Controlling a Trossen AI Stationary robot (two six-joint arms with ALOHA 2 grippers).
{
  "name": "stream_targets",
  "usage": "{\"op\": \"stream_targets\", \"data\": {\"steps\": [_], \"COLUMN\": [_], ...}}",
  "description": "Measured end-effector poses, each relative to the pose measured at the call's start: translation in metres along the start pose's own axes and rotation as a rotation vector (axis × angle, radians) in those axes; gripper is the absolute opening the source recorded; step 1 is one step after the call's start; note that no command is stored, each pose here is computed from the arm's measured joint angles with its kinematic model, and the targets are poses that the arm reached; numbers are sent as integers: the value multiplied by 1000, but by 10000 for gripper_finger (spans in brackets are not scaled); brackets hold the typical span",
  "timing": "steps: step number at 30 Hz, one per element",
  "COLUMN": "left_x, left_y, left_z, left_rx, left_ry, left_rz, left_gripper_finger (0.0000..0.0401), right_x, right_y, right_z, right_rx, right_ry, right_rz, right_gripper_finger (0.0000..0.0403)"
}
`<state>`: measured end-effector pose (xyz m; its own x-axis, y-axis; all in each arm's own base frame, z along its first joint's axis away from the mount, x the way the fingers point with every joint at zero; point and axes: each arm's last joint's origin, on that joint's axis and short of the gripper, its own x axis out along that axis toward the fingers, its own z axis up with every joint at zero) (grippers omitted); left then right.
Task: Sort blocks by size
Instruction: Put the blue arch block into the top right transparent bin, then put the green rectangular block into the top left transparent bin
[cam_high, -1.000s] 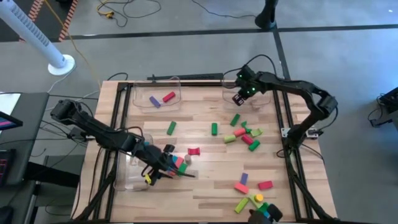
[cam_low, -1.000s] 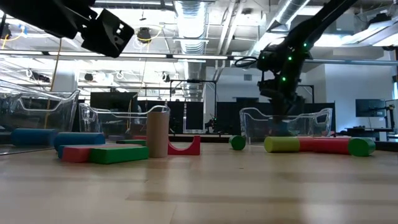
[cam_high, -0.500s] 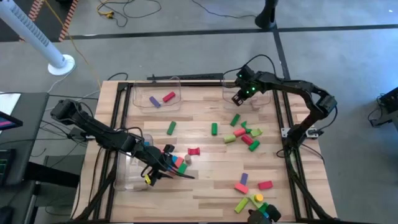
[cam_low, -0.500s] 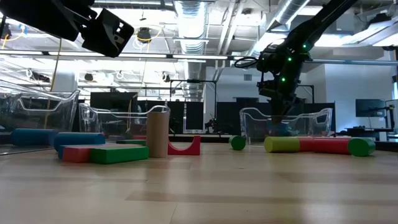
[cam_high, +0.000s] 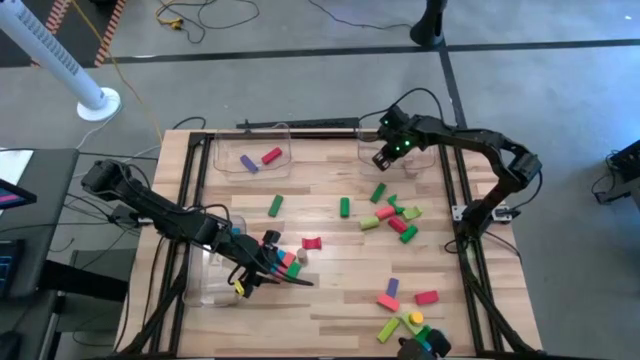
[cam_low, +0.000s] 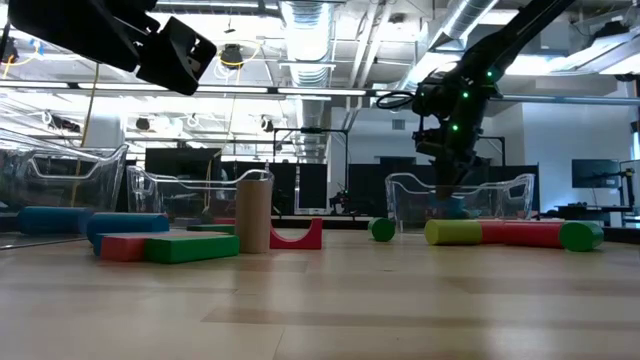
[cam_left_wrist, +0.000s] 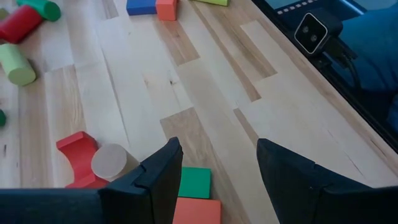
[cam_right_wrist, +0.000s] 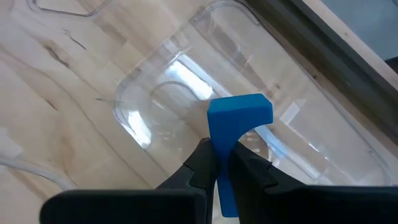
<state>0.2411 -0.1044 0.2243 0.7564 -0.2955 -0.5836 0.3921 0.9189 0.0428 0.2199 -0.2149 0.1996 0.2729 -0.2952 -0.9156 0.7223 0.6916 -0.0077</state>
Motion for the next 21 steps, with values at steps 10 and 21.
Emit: {"op": "stream_targets", "data": {"steps": [10,21], "left_x": [0,0], "left_y": [0,0], "left_z": [0,0], "left_rx": [-6,-16], "left_ry": [0,0], "left_rz": [0,1], "left_gripper_finger": [200,200], "right_x": [0,-10], "right_y": [0,0], "right_z": [1,3], "right_rx": [-4,-2], "right_ry": [-6,-57], "right_rz": [0,-3], "right_gripper_finger": [126,166]}}
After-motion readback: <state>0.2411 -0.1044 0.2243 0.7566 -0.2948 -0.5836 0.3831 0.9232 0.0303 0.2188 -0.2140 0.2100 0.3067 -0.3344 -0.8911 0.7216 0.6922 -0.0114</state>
